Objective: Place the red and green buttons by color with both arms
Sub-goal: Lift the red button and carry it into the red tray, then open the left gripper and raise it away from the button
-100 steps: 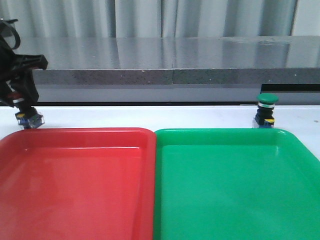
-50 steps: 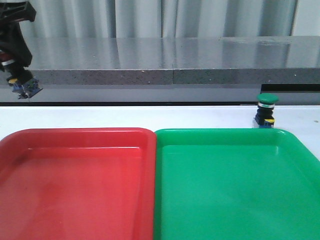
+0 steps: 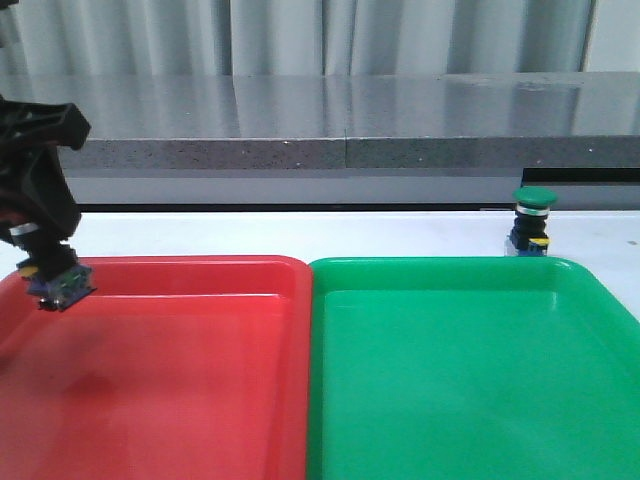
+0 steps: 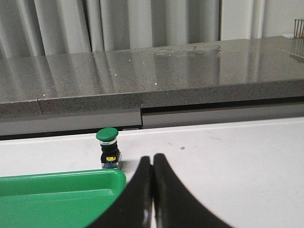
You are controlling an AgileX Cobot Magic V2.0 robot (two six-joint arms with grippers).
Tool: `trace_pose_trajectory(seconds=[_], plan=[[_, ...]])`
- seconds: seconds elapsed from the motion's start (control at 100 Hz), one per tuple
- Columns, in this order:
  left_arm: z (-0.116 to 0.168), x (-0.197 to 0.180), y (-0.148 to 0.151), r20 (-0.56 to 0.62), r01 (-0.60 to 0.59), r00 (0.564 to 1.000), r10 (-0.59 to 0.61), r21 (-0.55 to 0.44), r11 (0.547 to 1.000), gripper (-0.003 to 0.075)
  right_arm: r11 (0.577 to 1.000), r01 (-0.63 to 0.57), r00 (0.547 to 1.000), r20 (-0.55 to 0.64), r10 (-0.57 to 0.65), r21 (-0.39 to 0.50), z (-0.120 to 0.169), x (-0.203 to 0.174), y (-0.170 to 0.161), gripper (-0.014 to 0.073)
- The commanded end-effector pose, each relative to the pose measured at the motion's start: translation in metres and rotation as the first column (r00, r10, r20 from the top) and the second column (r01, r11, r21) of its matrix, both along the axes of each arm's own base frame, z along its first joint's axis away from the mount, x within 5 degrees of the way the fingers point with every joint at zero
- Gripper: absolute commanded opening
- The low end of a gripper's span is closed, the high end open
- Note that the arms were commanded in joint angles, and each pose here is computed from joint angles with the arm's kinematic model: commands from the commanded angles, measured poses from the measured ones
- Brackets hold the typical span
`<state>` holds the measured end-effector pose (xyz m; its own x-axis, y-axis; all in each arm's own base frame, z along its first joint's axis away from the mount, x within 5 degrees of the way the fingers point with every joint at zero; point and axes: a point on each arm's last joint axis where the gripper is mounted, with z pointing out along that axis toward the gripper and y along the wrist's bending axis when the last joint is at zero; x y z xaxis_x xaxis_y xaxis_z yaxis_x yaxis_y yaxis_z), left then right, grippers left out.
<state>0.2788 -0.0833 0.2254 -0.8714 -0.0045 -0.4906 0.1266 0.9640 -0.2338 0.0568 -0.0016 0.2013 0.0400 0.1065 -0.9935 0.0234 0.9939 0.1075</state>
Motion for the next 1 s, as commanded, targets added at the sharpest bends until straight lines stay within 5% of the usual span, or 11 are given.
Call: trace_pose_trajectory(seconds=[0.0,0.3,0.5,0.79,0.99], plan=[[0.017,-0.001,-0.006,0.112,0.019,0.993,-0.019,-0.002,1.0,0.0135,1.0,0.008,0.993,0.118,-0.007,-0.006,0.015,-0.004,0.0,-0.0063],[-0.009,-0.003,-0.021,0.052,0.184,0.98,-0.192,0.125,0.975,0.0135,1.0,0.008,0.993,0.118,-0.007,-0.006,0.015,-0.004,0.0,-0.0063],[-0.014,-0.002,-0.023,0.038,0.188,0.98,-0.194,0.125,0.974,0.0147,1.0,0.008,0.993,0.118,-0.007,-0.006,0.015,-0.004,0.0,-0.0063],[-0.014,-0.002,-0.023,0.036,0.188,0.98,-0.193,0.124,0.974,0.0452,1.0,0.008,0.993,0.118,-0.007,-0.006,0.015,-0.004,0.0,-0.0063],[-0.011,-0.002,-0.023,0.044,0.181,0.981,-0.187,0.115,0.977,0.0475,1.0,0.008,0.993,0.118,-0.007,-0.006,0.015,-0.004,0.0,-0.0063]])
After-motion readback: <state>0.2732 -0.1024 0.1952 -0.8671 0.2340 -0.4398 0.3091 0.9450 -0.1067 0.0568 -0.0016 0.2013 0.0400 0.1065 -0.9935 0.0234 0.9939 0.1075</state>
